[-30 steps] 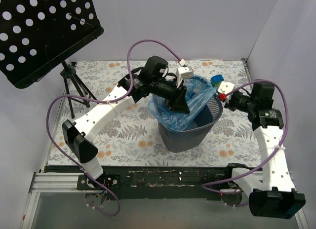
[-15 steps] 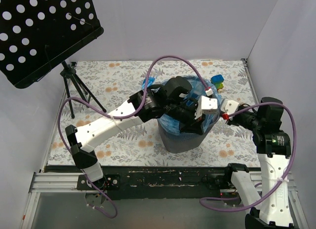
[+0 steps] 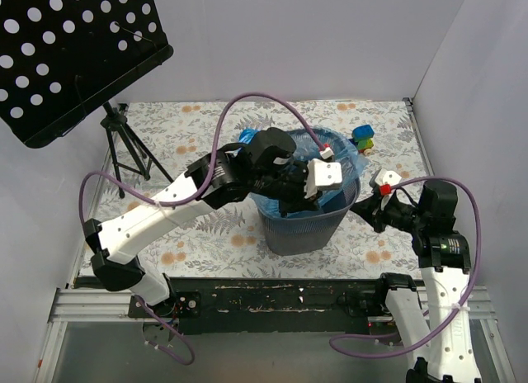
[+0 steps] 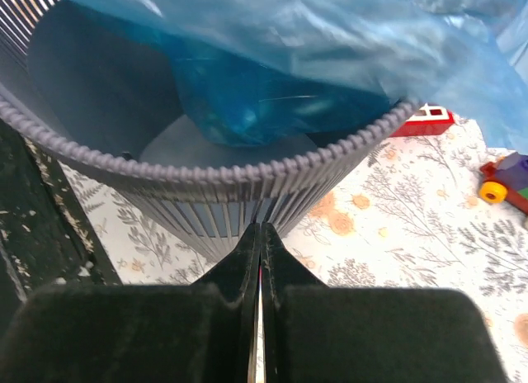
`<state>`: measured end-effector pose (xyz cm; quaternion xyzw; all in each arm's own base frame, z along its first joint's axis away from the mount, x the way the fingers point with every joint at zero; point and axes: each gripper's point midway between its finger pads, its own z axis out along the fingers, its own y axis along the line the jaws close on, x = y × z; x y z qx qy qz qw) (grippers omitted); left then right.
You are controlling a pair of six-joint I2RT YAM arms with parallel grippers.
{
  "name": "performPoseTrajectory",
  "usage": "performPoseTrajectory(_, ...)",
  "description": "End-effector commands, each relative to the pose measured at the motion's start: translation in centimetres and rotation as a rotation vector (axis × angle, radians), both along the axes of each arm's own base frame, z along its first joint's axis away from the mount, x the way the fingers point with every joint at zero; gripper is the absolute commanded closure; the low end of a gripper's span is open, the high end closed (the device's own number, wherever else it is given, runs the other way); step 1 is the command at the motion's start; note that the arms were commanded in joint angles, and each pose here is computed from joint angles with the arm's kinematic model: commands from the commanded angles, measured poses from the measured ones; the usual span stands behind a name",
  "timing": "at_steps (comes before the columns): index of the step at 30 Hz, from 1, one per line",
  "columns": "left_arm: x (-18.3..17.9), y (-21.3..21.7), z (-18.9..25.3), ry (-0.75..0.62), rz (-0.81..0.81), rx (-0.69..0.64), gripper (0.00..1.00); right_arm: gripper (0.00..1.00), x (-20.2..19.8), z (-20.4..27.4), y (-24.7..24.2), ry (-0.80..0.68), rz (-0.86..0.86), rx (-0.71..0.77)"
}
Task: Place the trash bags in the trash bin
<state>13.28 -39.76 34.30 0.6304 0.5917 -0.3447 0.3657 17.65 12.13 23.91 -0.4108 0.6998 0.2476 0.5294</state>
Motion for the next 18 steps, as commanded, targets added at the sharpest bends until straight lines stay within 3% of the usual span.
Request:
performPoseTrajectory(1,-0.6,3.0,1.8,-0.08,0.007,-0.016,1.0,0.99,-0.4,2.1,1.8,0.014,0.067,0.137)
performPoseTrajectory(8,-2.0,4.6,-0.6,-0.093,-0.081,0.032,0.96,0.99,0.6,1.5,2.2,0.116,0.047,0.218)
performPoseTrajectory(18,2.1,5.8,-2.5,-0.353,0.012,0.067,1.0,0.99,4.6,0.4,2.4,0.183,-0.074,0.353)
